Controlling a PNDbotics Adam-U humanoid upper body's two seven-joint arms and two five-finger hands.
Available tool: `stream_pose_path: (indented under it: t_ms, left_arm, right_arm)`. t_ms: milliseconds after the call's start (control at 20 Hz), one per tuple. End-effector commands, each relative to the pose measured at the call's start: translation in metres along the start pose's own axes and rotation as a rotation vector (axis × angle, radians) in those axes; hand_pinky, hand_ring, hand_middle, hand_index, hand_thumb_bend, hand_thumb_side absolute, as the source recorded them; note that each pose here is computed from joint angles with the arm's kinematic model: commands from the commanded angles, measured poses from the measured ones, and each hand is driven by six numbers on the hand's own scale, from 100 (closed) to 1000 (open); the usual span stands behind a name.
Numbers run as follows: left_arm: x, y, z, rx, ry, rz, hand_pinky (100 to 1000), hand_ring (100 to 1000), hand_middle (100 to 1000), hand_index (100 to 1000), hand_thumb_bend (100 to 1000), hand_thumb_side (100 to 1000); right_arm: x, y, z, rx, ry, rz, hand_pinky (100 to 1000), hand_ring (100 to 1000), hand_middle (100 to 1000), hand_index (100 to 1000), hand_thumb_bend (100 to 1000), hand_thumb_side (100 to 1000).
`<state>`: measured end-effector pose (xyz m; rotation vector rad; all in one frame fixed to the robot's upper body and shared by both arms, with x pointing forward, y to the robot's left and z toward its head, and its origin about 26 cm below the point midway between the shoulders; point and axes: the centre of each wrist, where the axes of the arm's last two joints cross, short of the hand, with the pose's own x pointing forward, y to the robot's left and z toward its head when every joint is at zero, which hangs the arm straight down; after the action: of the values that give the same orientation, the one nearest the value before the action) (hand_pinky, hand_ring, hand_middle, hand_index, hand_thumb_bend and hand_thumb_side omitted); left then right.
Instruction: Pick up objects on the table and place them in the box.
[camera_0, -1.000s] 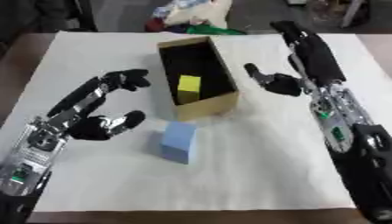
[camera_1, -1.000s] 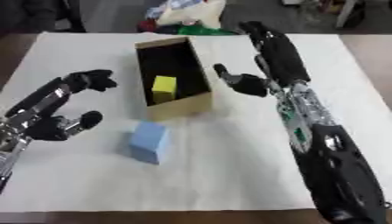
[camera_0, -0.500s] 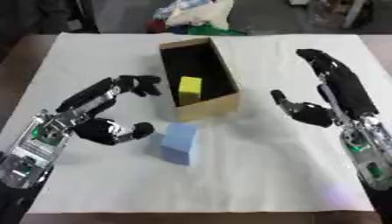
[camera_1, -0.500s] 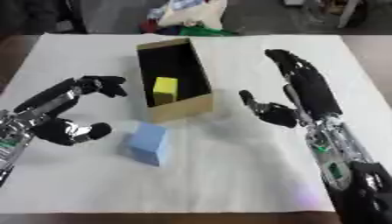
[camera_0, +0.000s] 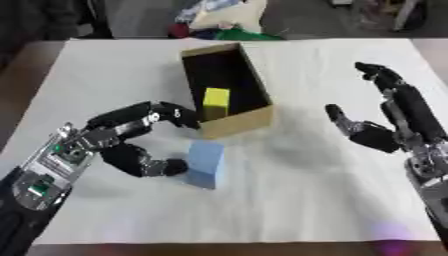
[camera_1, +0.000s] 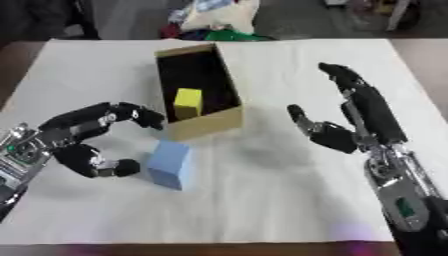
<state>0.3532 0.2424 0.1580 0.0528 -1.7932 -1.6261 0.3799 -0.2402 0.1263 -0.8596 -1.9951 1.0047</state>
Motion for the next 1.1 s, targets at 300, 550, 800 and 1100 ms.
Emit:
stream_pose_path:
  t_ms: [300, 550, 800, 1100]
  left_arm:
    - [0.001, 0.003, -0.009, -0.092, 0.001, -0.042, 821, 831, 769, 949, 526, 798]
    - [-0.001, -0.001, -0.014, -0.125, 0.006, -0.045, 824, 835, 775, 957, 526, 802]
    - [-0.002, -0.005, -0.02, -0.113, 0.02, -0.047, 833, 843, 785, 961, 525, 804]
    - [-0.003, -0.007, -0.023, -0.071, 0.038, -0.051, 839, 850, 791, 963, 530, 805]
  right_arm:
    - [0.0, -0.021, -0.003, -0.004, -0.016, -0.106, 814, 833, 864, 959, 400, 767]
    - [-0.001, -0.026, -0.003, 0.003, -0.013, -0.179, 814, 833, 863, 959, 397, 767]
    - [-0.001, -0.027, -0.002, 0.011, -0.011, -0.218, 814, 833, 863, 959, 390, 767]
    - [0.0, -0.027, -0.002, 0.013, -0.01, -0.224, 814, 833, 863, 959, 387, 769]
